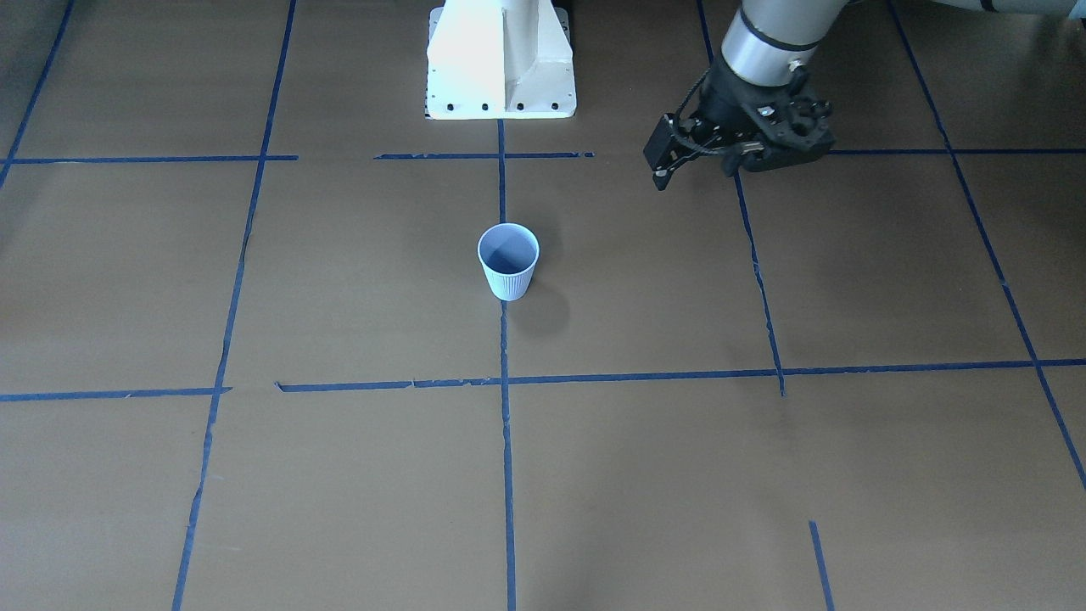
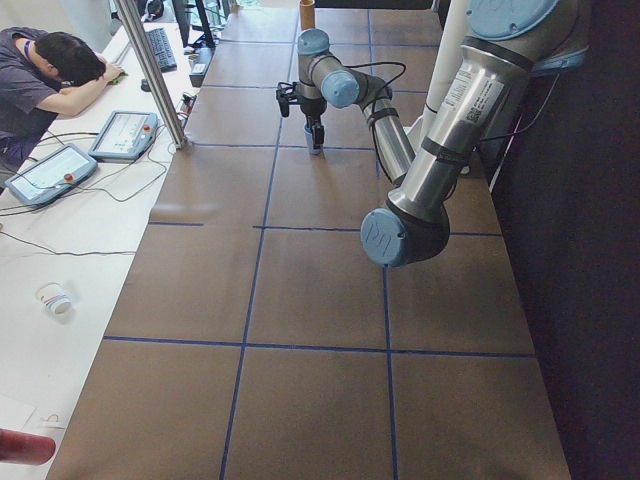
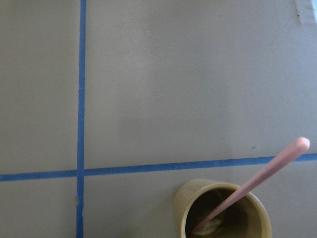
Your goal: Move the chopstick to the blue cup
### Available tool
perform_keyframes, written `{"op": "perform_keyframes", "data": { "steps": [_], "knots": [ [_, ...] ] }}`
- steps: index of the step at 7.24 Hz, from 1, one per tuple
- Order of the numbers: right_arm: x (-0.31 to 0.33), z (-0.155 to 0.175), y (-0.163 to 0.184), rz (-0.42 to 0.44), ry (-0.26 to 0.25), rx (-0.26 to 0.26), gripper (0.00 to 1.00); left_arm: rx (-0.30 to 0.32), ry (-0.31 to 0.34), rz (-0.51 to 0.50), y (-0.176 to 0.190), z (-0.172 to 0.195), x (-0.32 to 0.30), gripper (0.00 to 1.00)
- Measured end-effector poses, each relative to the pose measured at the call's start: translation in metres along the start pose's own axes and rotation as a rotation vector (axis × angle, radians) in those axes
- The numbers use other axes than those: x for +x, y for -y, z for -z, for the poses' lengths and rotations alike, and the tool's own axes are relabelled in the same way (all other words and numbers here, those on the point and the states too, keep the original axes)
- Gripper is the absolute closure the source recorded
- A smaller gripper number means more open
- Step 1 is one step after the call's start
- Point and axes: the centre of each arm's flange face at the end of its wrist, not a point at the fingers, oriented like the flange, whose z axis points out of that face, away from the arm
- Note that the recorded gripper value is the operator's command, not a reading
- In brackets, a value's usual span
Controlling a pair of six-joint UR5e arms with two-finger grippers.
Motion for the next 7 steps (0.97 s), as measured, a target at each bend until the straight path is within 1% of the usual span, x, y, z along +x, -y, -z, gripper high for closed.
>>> {"op": "perform_keyframes", "data": {
  "steps": [2, 4, 7],
  "knots": [
    [0.008, -0.005, 0.009, -0.035, -0.008, -0.005, 0.0, -0.001, 0.011, -0.011, -0.005, 0.008, -0.005, 0.0],
    [0.021, -0.017, 0.006, -0.057, -0.016, -0.012, 0.0, 0.0, 0.013, -0.013, -0.005, 0.01, -0.005, 0.0],
    [0.03, -0.024, 0.02, -0.073, -0.056, 0.004, 0.0, -0.001, 0.015, -0.013, -0.005, 0.009, -0.006, 0.0]
  ]
}}
